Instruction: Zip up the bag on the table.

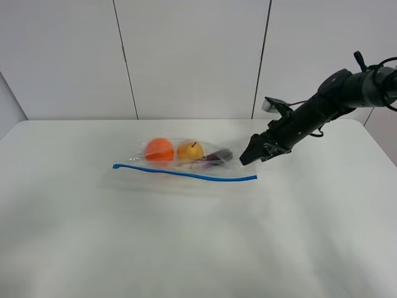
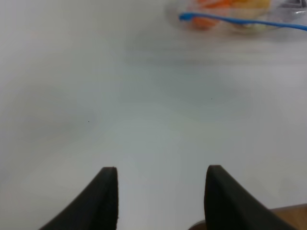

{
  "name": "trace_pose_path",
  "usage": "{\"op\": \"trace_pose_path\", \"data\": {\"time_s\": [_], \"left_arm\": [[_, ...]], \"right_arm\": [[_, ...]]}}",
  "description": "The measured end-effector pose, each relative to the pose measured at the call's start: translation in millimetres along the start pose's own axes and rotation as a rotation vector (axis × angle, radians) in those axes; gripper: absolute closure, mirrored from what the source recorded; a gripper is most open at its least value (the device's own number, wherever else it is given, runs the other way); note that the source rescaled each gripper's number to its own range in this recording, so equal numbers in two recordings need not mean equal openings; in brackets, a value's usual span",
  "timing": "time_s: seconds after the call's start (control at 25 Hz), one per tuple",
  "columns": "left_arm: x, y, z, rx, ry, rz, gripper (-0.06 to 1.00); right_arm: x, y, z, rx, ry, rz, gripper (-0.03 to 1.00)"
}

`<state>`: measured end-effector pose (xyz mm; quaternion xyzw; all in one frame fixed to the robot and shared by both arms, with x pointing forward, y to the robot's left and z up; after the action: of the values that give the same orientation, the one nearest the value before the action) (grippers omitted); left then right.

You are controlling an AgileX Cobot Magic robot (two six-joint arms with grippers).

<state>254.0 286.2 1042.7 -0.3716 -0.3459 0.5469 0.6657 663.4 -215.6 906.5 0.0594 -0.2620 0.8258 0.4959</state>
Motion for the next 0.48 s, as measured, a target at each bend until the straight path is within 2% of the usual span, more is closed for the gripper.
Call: {"op": "trace_pose_path", "data": {"time_s": [0.24,0.28,0.48], "left_arm": [[0.0,-0.1,0.0,-0.001,0.0,0.001,0.4],[0.1,-0.4,0.0,-0.003,-0.001,0.001,0.4],[0.1,-0.8,0.0,-0.006,-0.001,0.003,0.39]], "right_arm": [[-17.9,-21.3,50.1,-0.065,0.303,0.006,0.06],[-17.9,-21.3,50.1,-0.065,0.303,0.006,0.06],[-23.1,-27.8,84.3,-0.133,0.472,-0.026,0.04]]}}
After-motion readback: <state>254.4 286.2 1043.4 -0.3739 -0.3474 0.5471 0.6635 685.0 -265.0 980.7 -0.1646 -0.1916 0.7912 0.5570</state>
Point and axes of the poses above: a point on each arm's last joint axis where the gripper is mounted, z pointing back along that axis away from the gripper, x along the wrist's bending axis when the last joint is at zero, y = z × x, the point moved 4 cm from there along -z, pointing out along that axis toward the gripper, and after that the axes turned 4 degrees about -z, right-handed, at the moved point
